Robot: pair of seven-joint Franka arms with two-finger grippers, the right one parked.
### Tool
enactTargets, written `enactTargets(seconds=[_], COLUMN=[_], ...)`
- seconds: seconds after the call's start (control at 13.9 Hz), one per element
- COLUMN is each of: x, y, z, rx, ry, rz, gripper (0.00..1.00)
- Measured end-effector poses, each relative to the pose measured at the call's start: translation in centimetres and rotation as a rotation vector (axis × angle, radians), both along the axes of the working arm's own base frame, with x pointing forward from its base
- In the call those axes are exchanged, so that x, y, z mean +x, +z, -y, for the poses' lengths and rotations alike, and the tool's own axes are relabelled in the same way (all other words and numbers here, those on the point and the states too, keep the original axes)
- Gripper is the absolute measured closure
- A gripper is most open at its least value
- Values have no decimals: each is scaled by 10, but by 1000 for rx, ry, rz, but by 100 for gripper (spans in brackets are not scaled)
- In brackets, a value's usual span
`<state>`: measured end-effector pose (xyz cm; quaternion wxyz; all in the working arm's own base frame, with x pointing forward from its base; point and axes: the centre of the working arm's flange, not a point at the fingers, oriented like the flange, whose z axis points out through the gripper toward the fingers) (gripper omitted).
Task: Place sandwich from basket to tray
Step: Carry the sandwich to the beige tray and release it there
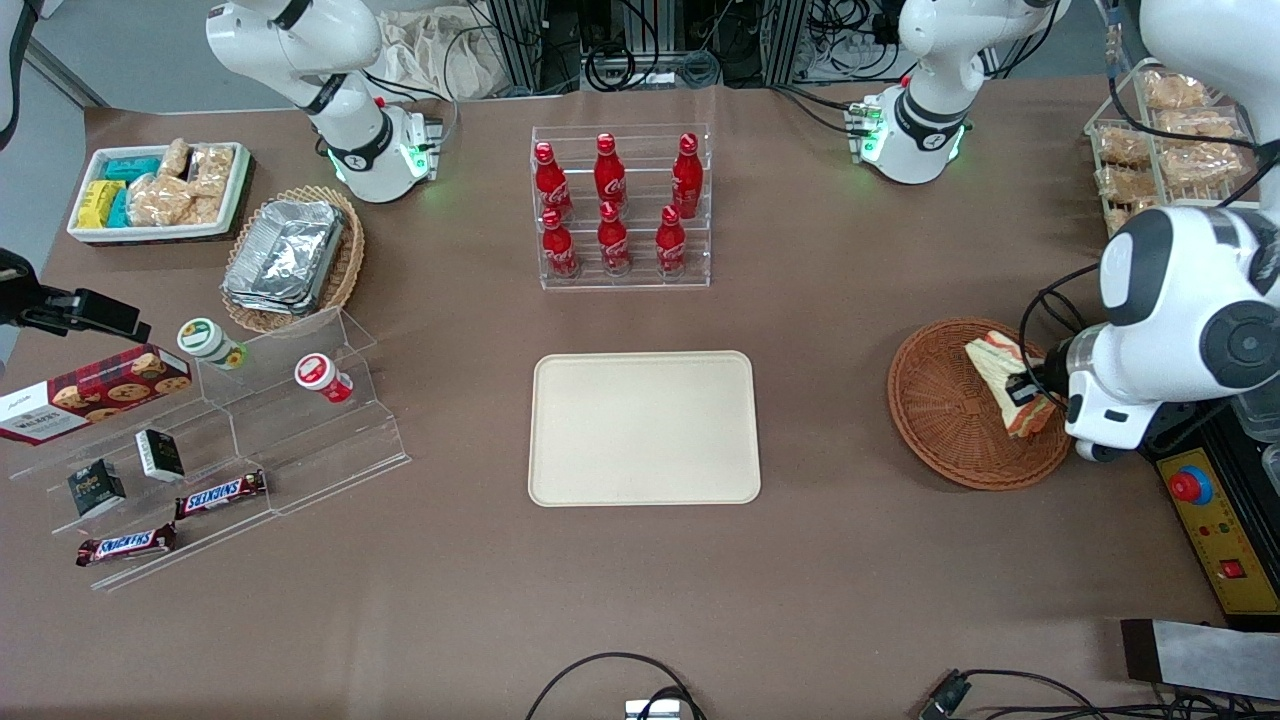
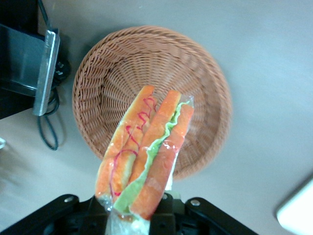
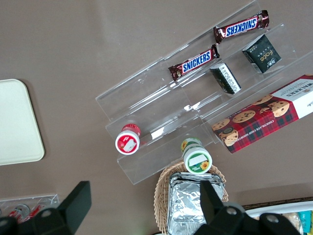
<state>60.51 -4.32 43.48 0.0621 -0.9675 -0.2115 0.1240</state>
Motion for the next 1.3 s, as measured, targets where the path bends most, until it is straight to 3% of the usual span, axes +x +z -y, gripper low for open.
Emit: enactTargets(seconds=[0.22, 0.5, 0.65, 0.79, 0.94, 1.3], x=[-3, -33, -30, -19, -10, -5], y=[57, 25, -15, -70, -126, -184], z=[85, 244, 308, 358, 380, 374], rx=[-10, -26, -66, -132, -179, -167], ry=[-141, -312, -334, -330, -322, -296], rz=[33, 18, 42, 96, 123, 76], gripper=[80, 80, 80, 80, 80, 80])
